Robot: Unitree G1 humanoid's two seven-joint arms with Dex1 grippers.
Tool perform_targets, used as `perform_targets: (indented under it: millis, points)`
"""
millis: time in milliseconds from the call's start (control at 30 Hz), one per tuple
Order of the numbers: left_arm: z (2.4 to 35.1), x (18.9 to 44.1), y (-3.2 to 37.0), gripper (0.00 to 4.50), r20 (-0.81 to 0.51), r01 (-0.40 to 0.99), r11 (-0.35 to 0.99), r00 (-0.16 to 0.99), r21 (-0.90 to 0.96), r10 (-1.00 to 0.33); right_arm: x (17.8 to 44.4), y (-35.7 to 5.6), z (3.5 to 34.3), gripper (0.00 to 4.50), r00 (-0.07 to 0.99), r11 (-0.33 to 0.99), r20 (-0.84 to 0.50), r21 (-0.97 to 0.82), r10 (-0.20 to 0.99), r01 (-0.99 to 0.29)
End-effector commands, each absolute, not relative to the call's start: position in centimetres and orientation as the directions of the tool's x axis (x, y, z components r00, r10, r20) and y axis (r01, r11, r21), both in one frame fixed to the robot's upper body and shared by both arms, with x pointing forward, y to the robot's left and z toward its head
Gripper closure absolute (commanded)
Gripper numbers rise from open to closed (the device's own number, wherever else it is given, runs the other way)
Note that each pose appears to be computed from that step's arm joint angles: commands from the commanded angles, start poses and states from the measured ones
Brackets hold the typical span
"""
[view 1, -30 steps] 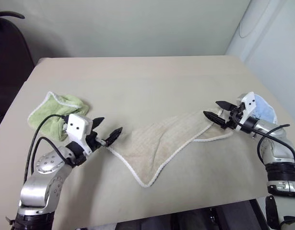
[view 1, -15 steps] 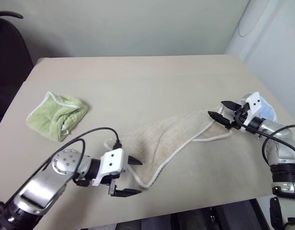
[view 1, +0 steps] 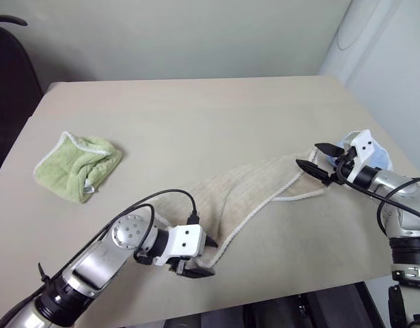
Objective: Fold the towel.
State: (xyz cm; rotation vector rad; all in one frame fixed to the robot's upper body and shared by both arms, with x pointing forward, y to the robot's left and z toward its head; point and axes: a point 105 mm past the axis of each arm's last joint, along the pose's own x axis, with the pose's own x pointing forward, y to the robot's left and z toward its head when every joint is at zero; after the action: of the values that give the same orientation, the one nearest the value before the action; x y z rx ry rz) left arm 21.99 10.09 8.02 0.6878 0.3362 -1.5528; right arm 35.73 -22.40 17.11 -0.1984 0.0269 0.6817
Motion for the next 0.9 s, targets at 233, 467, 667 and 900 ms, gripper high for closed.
perform_targets:
  millis: [233, 467, 667, 900]
  points:
    - [8.5, 22.5, 9.8, 4.47, -0.564, 0.975, -0.063, 0.069, 0.211, -0.823, 36.9, -23.6, 19.3, 0.0, 0.827, 0.816, -0.072, -0.137, 0.558, -0.562]
    - [8.8, 23.0, 10.0, 4.47, -0.545, 0.973, -0.013, 0.119, 0.231, -0.83, 37.8, -24.2, 20.7, 0.0, 0.849, 0.85, -0.067, -0.024, 0.524, -0.527]
    - [11.2, 23.2, 10.8, 3.45, -0.494, 0.972, 0.006, 0.124, 0.233, -0.86, 37.9, -24.5, 19.2, 0.0, 0.864, 0.867, -0.12, -0.038, 0.489, -0.496]
    - [10.8, 22.6, 12.4, 1.01, -0.562, 0.961, -0.024, 0.14, 0.274, -0.816, 37.7, -24.2, 18.7, 0.0, 0.859, 0.865, -0.133, -0.027, 0.494, -0.502]
